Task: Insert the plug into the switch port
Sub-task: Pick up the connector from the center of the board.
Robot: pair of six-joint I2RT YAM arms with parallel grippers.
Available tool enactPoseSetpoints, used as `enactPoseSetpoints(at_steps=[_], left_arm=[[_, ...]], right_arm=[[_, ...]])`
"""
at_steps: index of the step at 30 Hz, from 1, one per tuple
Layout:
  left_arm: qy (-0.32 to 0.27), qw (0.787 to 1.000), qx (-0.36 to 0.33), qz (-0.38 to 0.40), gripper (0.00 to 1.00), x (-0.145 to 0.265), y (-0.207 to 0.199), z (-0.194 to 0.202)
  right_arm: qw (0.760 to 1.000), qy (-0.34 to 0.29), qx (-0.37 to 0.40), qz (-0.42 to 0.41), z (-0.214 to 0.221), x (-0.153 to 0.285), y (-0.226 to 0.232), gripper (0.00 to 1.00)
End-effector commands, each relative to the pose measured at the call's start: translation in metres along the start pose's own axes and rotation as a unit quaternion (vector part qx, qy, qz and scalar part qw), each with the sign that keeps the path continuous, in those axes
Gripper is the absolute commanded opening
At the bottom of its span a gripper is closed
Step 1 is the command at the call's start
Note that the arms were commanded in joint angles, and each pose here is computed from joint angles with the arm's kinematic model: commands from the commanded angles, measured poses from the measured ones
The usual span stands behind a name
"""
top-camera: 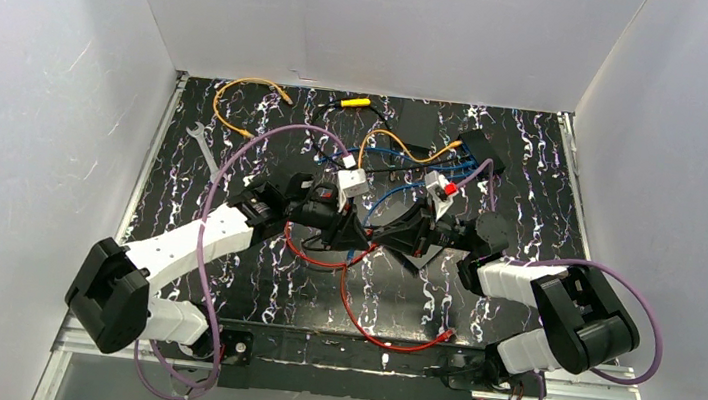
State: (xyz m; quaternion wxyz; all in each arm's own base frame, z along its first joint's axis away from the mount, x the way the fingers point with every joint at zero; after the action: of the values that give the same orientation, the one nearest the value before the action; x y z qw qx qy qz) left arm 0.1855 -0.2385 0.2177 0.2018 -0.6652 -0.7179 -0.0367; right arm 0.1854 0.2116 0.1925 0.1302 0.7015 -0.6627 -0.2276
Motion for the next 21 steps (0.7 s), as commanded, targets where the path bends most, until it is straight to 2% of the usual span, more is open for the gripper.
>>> enactPoseSetpoints(at_steps=[1,8,14,19,21], left_arm=[[0.005,1.0,0.004,0.019,0.25,0.001,-0.001,0.0],[-0.006,0.999,0.001,0.035,0.23,-0.002,-0.001,-0.006],[-0.013,0.999,-0.002,0.037,0.19,-0.001,-0.003,-0.01],[-0.015,0.999,-0.001,0.043,0.01,0.0,-0.004,-0.013],[-0.014,0.999,0.0,0.039,0.0,0.0,-0.004,-0.013]], right_arm=[[0.998,-0.016,0.05,-0.023,-0.011,-0.001,0.01,0.02],[0.999,-0.013,0.046,-0.025,-0.01,-0.002,0.009,0.02],[0.999,-0.01,0.043,-0.028,-0.009,-0.002,0.008,0.02],[0.999,-0.007,0.039,-0.03,-0.008,-0.003,0.007,0.02],[0.999,-0.006,0.038,-0.03,-0.008,-0.003,0.007,0.02]])
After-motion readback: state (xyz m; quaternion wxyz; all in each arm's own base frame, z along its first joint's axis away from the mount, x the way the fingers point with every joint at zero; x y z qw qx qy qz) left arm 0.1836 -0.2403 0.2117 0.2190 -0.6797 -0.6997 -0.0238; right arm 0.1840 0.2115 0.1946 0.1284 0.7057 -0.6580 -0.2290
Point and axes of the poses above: each gripper's point midway between its finger pads, its own x axis back along the fingers, its own y axis along the line the jaws close on, z = x × y, the point moved 8 cm from there along x, back along the fingers, and after that the axes turned 9 degrees about -x, right-handed, at the moved point
